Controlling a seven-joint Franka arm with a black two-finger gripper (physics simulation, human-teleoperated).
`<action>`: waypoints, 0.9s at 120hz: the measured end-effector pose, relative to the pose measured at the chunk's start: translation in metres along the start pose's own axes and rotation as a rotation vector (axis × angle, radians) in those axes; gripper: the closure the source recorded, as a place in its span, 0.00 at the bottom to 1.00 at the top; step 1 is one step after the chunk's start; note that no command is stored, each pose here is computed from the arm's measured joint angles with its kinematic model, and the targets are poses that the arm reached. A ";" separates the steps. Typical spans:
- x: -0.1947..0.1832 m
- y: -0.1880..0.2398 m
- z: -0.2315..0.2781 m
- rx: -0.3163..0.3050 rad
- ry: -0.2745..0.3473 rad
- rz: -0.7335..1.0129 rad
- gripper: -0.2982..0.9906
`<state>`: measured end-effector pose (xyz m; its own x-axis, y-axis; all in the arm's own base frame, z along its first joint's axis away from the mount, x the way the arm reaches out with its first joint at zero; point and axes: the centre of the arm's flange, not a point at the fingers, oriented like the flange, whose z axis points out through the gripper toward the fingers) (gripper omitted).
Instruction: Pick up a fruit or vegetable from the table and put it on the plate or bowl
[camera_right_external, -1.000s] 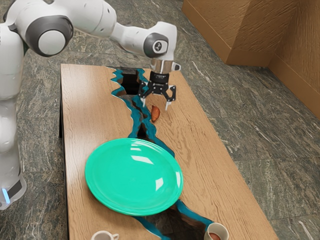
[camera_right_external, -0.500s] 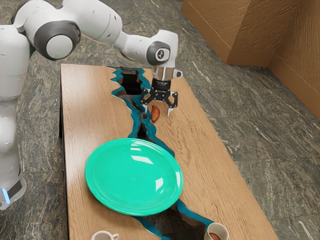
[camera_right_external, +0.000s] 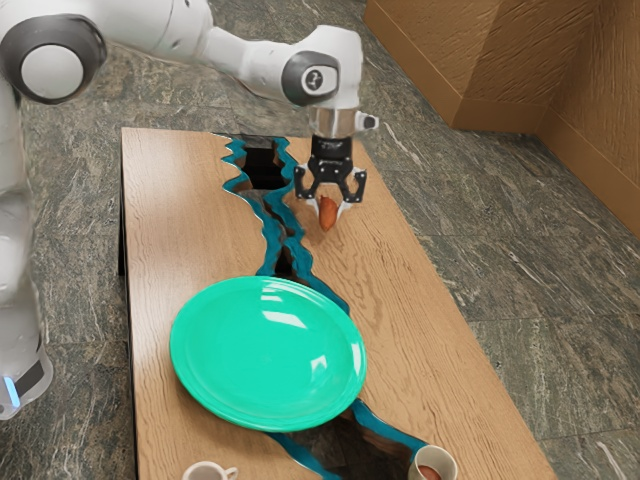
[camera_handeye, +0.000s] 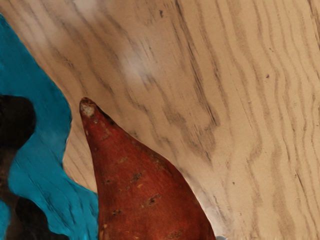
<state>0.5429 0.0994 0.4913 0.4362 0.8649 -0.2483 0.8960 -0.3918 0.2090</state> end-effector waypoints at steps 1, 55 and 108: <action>-0.008 0.000 -0.003 -0.003 0.000 0.010 0.63; -0.294 0.014 0.021 0.074 -0.072 0.182 0.64; -0.273 0.072 -0.079 -0.123 0.049 -0.088 0.28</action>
<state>0.4816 -0.1397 0.6492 0.3490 0.9097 -0.2250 0.9123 -0.2749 0.3035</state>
